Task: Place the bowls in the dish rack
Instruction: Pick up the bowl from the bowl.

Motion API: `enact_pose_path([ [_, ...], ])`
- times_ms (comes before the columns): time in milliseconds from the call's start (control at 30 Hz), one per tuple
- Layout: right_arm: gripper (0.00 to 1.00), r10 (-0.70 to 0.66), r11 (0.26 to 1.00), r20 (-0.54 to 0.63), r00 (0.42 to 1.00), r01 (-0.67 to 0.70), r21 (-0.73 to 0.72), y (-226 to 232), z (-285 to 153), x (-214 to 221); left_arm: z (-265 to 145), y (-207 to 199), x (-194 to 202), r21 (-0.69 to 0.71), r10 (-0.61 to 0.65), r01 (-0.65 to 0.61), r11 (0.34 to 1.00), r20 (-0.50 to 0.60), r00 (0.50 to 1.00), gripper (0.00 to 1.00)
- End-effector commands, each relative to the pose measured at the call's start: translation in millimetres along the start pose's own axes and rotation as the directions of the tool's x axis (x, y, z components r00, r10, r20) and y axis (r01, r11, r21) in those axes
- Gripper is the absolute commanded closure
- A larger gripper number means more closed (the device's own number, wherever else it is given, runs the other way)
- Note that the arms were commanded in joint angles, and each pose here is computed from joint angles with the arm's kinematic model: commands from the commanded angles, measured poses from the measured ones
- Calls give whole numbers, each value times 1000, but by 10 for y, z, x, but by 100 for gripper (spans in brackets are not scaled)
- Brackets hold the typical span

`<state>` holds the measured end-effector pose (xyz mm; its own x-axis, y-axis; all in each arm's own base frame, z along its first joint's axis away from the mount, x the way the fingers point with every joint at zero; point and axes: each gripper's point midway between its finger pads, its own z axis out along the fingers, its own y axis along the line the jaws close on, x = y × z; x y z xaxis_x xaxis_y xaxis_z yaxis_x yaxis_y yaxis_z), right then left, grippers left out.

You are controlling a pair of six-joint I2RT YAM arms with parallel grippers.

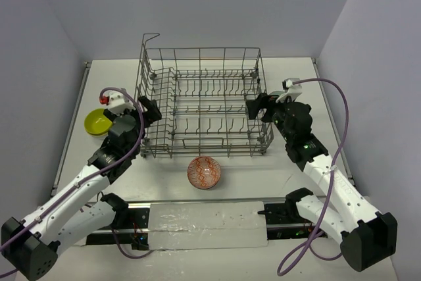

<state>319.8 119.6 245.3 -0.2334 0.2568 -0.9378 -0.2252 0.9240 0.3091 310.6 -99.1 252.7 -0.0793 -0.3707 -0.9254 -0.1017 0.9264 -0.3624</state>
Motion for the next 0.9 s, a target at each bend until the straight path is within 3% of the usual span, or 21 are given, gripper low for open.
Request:
enact_pose_path([
  [0,0,6,999,44,999,-4,-38,87,-26,-121,-54,7,-247,-26,-68,70,997,67,995,1],
  [333,0,12,998,73,997,-7,-56,117,-121,-173,-177,139,-299,-35,-132,137,990,120,984,1],
  [467,0,25,989,116,993,-8,-148,265,-241,-226,-177,170,-327,-52,-177,186,981,146,973,1],
  [600,0,17,985,130,991,6,-175,301,-288,-227,-171,67,-314,4,-149,150,989,130,980,1],
  [867,0,15,987,108,994,3,-159,272,-231,-173,-159,105,-317,-19,-122,126,992,139,983,1],
])
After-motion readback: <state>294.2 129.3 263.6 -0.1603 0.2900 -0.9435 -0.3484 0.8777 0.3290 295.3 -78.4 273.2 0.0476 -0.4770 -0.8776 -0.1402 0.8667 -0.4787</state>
